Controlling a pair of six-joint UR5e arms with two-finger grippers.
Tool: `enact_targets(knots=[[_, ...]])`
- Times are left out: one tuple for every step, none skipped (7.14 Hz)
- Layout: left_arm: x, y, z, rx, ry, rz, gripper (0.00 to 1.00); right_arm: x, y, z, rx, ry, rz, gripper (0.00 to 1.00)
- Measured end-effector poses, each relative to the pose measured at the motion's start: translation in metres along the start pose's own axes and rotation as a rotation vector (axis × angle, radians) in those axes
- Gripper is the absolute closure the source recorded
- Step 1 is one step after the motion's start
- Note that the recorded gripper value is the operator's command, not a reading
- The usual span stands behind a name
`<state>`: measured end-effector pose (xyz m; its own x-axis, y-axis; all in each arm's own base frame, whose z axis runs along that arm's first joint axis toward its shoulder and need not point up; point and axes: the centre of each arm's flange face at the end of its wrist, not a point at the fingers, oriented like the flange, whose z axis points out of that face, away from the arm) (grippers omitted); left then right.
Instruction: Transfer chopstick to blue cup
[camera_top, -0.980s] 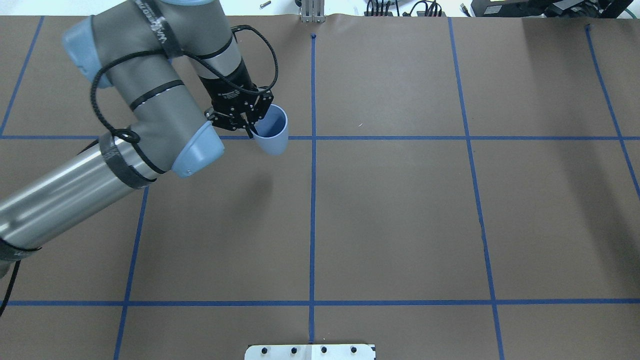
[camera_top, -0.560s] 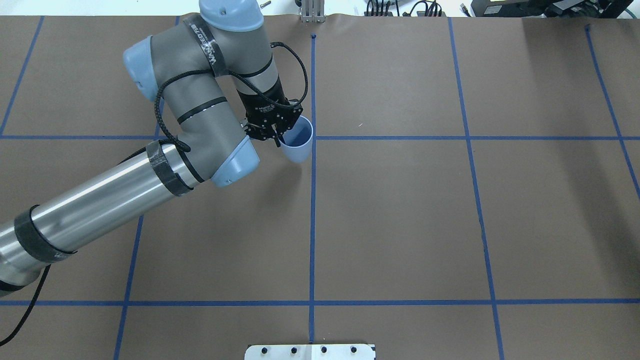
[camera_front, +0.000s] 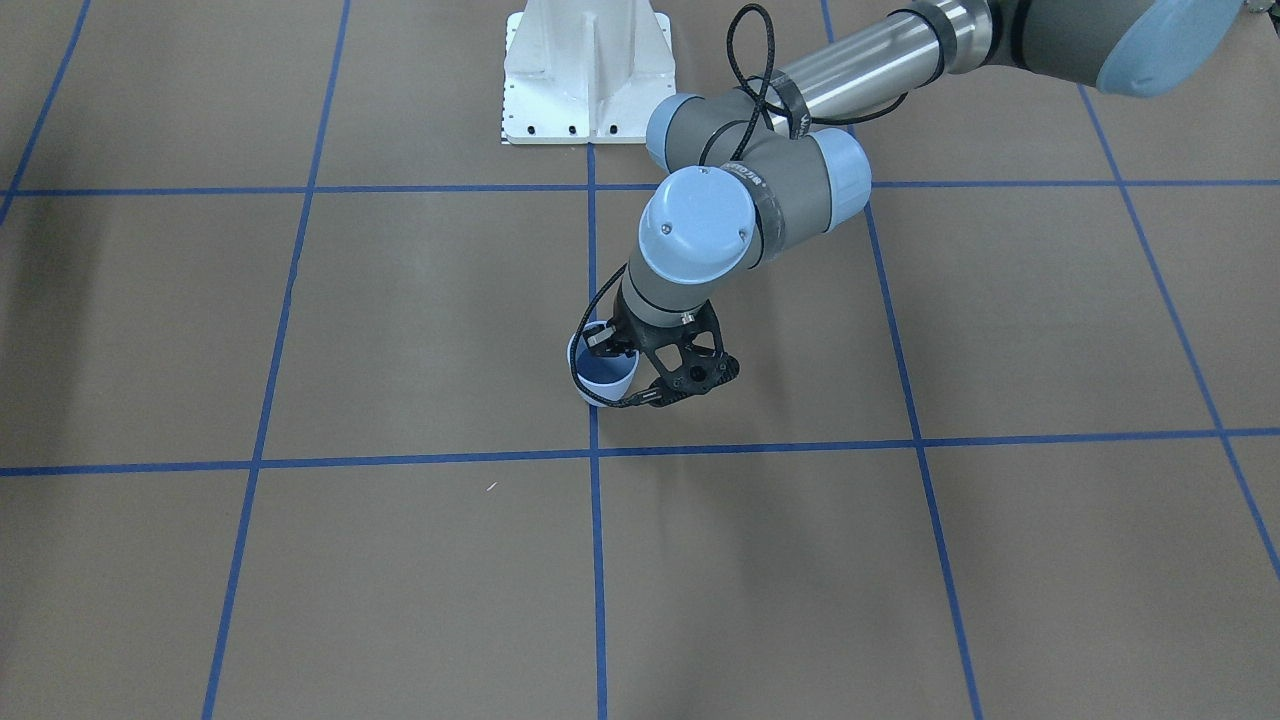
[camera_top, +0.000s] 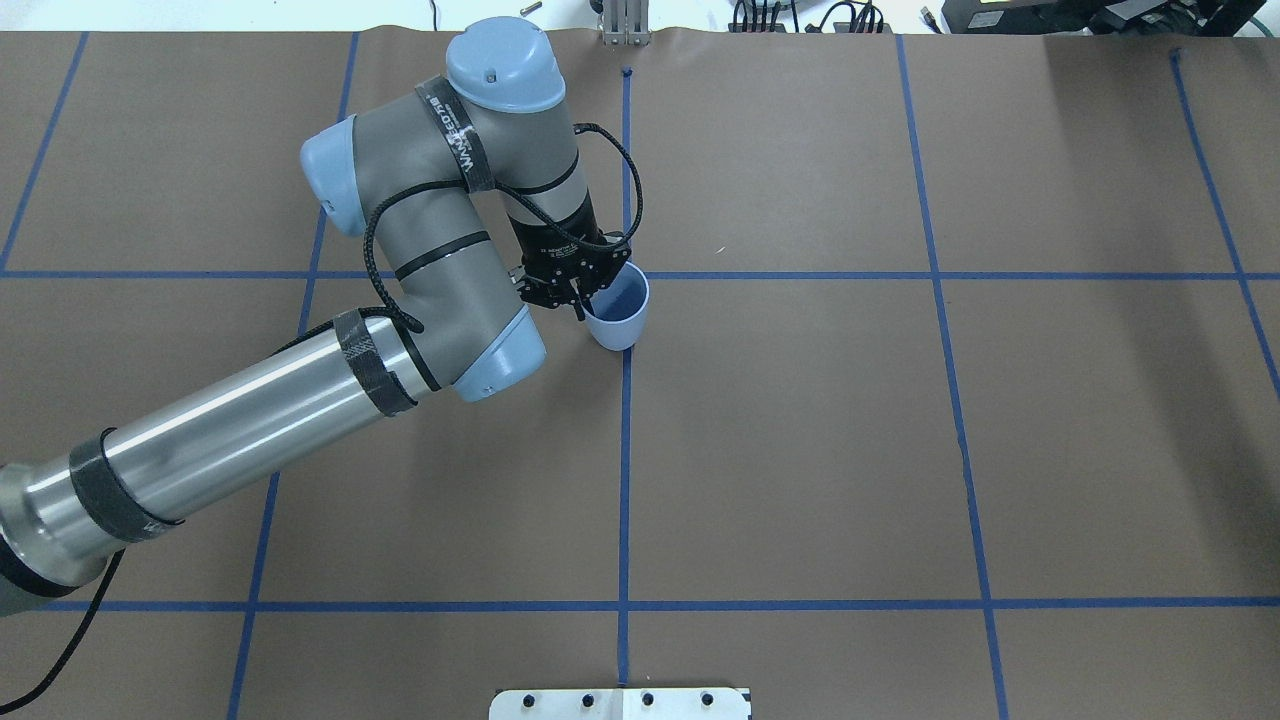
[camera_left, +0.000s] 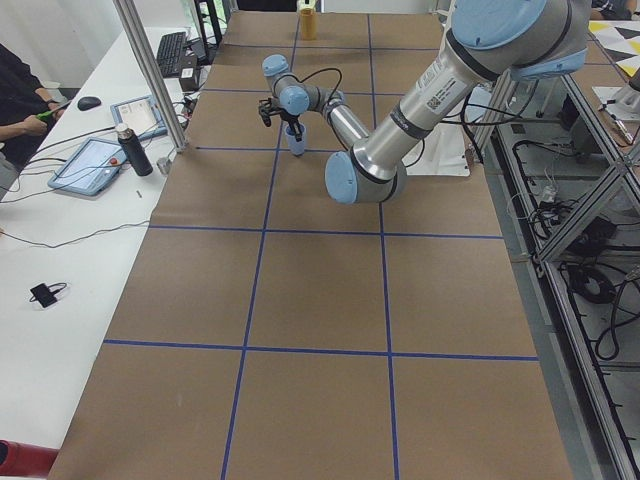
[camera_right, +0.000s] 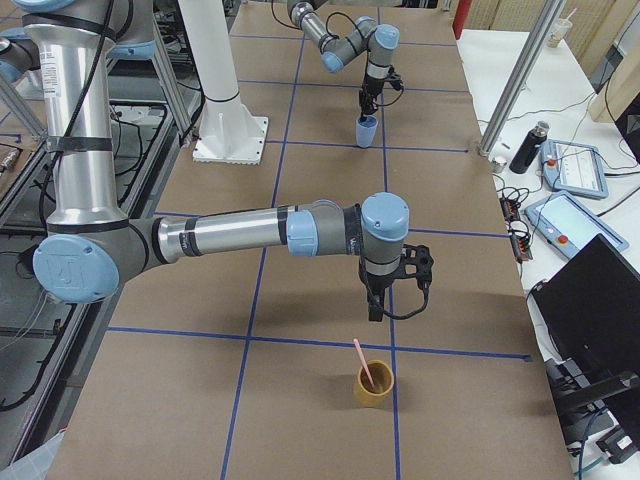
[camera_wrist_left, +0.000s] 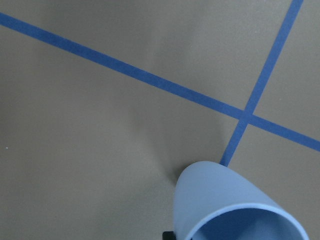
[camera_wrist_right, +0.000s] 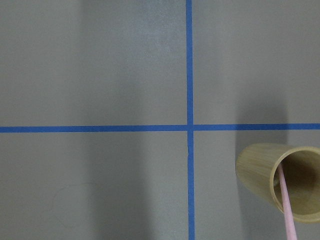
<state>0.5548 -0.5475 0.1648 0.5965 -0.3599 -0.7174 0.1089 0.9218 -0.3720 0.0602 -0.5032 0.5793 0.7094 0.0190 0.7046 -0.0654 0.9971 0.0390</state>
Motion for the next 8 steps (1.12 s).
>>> enact_targets(knots=[[0.002, 0.003, 0.000, -0.001, 0.011, 0.011, 0.02, 0.000, 0.000, 0.000, 0.000, 0.001, -0.001, 0.00], [0.004, 0.006, 0.000, 0.001, 0.026, 0.030, 0.02, 0.001, 0.000, 0.001, -0.001, 0.005, -0.006, 0.00], [0.005, 0.008, -0.003, 0.012, 0.039, 0.046, 0.02, 0.002, -0.001, 0.002, -0.003, 0.008, -0.015, 0.00], [0.005, 0.006, -0.013, 0.031, 0.054, 0.052, 0.02, 0.002, 0.000, 0.002, -0.004, 0.010, -0.024, 0.00], [-0.001, -0.007, -0.033, 0.057, 0.070, 0.050, 0.02, 0.004, 0.001, 0.003, -0.008, 0.011, -0.038, 0.00], [-0.014, -0.022, -0.054, 0.084, 0.084, 0.056, 0.02, 0.009, 0.002, 0.004, -0.011, 0.012, -0.046, 0.00], [-0.034, -0.034, -0.070, 0.107, 0.088, 0.073, 0.02, 0.022, 0.003, 0.002, -0.011, 0.012, -0.033, 0.00], [-0.052, -0.041, -0.080, 0.122, 0.087, 0.084, 0.02, 0.045, 0.004, 0.002, -0.014, 0.009, 0.007, 0.00]])
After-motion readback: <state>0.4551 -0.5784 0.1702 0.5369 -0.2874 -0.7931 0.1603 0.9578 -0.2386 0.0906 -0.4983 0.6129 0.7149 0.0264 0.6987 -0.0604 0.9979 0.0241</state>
